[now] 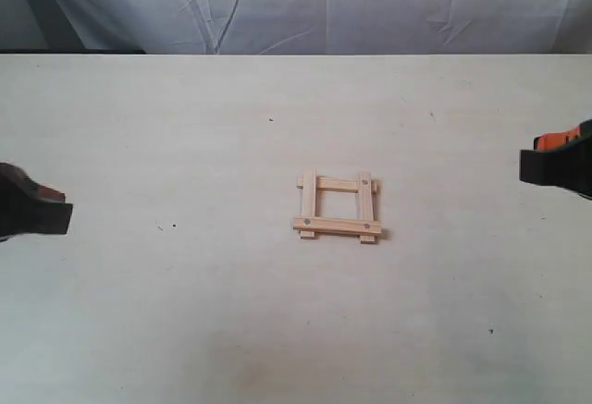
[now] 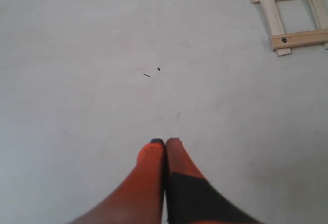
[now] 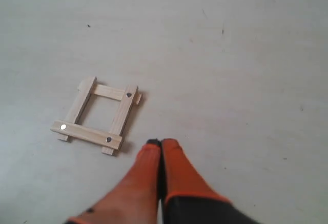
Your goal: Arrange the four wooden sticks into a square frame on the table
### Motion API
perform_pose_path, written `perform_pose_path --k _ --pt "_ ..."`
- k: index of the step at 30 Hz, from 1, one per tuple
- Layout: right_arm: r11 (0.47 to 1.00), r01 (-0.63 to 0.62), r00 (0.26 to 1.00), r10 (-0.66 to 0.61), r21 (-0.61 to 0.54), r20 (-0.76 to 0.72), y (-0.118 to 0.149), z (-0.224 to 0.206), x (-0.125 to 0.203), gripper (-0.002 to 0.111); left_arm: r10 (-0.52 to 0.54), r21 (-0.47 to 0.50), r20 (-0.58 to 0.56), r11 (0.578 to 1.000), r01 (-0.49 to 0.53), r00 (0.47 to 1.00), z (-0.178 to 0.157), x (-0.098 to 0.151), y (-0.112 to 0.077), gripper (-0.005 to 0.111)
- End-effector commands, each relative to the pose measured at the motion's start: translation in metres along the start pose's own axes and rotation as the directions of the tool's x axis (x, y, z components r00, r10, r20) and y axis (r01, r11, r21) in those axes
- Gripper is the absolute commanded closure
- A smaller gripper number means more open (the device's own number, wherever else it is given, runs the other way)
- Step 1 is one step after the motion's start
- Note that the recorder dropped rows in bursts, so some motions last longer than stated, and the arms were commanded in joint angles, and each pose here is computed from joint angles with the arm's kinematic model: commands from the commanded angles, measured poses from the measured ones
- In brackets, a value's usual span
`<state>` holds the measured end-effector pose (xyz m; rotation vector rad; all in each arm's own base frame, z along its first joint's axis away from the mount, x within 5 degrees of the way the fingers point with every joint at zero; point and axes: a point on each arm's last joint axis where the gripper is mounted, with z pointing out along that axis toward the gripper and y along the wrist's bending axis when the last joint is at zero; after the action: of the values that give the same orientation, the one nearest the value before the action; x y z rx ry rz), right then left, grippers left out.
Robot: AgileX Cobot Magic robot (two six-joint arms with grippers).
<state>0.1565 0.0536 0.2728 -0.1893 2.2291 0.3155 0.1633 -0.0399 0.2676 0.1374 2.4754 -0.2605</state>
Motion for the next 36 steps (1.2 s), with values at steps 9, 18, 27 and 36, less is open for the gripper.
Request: perform_pose_path --k 9,18,27,36 --pt "0.998 0.065 0.943 -0.065 0.010 0.326 -0.005 -0.050 0.025 0.108 0.096 -0.050 0.384 0.995 -0.084 0.918 -0.052 0.048 0.005 0.107" --pt "0.998 0.064 0.939 -0.063 0.008 0.337 -0.005 -0.052 0.025 0.108 0.098 -0.050 0.410 0.995 -0.085 0.907 -0.057 0.049 0.005 0.107" --pt "0.988 -0.040 0.896 -0.031 0.152 0.443 -0.019 -0.084 0.035 0.108 0.098 -0.050 0.410 0.995 -0.085 0.907 -0.057 0.049 0.005 0.107" --pt "0.973 -0.058 0.921 -0.035 0.225 0.387 -0.030 -0.064 0.091 0.108 0.098 -0.050 0.410 0.995 -0.085 0.907 -0.057 0.049 0.005 0.107"
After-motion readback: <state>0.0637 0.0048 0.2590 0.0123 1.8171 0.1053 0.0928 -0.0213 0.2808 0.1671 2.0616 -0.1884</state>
